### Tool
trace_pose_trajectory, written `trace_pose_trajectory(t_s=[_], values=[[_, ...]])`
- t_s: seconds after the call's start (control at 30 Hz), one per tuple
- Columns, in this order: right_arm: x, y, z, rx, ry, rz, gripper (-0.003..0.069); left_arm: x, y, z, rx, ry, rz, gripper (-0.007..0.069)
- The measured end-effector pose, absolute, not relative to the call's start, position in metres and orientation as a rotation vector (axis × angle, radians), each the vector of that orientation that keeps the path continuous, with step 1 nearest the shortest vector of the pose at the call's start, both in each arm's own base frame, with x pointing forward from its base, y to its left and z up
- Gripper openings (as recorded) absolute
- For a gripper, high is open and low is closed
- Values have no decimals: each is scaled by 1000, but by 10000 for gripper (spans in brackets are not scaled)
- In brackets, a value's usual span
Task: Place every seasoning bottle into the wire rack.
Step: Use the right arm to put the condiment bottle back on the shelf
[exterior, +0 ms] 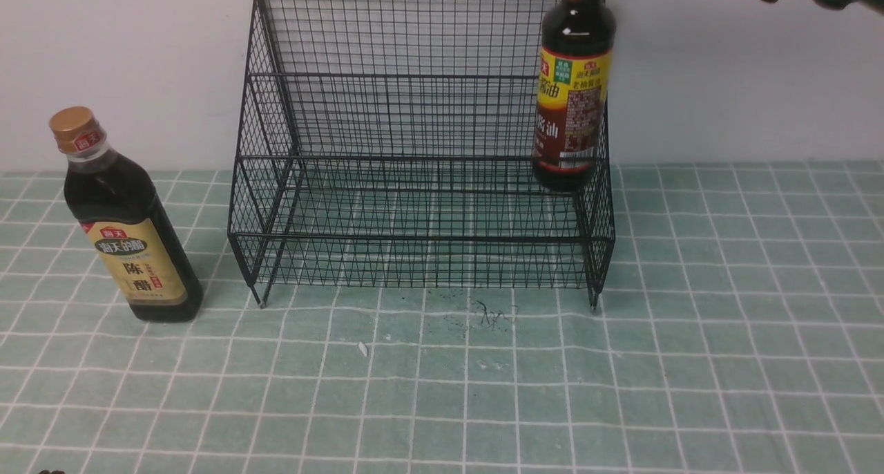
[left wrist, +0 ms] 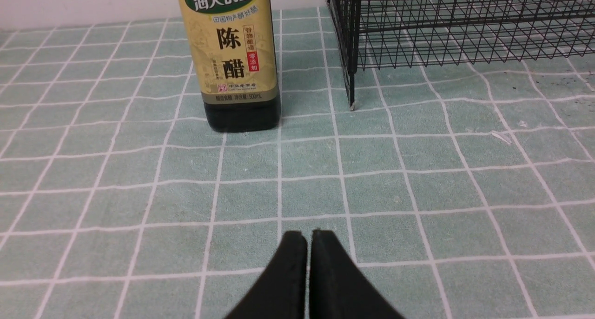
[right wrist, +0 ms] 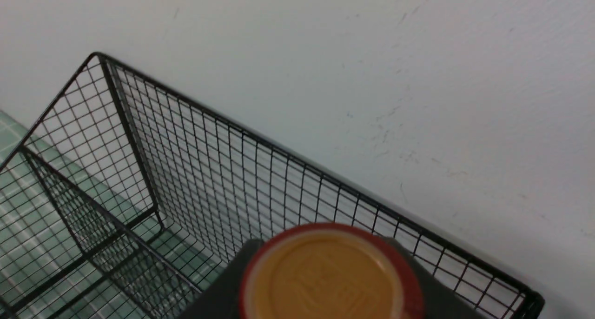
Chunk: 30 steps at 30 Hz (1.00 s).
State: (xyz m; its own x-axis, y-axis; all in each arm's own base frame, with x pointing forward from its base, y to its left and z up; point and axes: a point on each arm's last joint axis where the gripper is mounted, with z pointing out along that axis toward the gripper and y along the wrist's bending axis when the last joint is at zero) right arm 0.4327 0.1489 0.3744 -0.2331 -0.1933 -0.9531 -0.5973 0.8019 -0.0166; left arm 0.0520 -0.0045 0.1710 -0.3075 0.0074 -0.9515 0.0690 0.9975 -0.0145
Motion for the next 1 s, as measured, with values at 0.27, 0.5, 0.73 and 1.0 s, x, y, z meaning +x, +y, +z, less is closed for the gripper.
trace_pose_trajectory(t_s=[0.27, 0.5, 0.73, 1.0], values=[[429, 156, 355, -769, 1881, 476, 268, 52, -4, 171, 55, 1883, -61, -6], [431, 158, 337, -865, 1946, 458, 268, 52, -4, 171, 55, 1883, -61, -6], [431, 157, 336, -877, 1955, 450, 283, 52, -4, 171, 55, 1883, -61, -6], [425, 156, 352, -828, 1937, 477, 366, 52, -4, 171, 55, 1883, -61, -6]])
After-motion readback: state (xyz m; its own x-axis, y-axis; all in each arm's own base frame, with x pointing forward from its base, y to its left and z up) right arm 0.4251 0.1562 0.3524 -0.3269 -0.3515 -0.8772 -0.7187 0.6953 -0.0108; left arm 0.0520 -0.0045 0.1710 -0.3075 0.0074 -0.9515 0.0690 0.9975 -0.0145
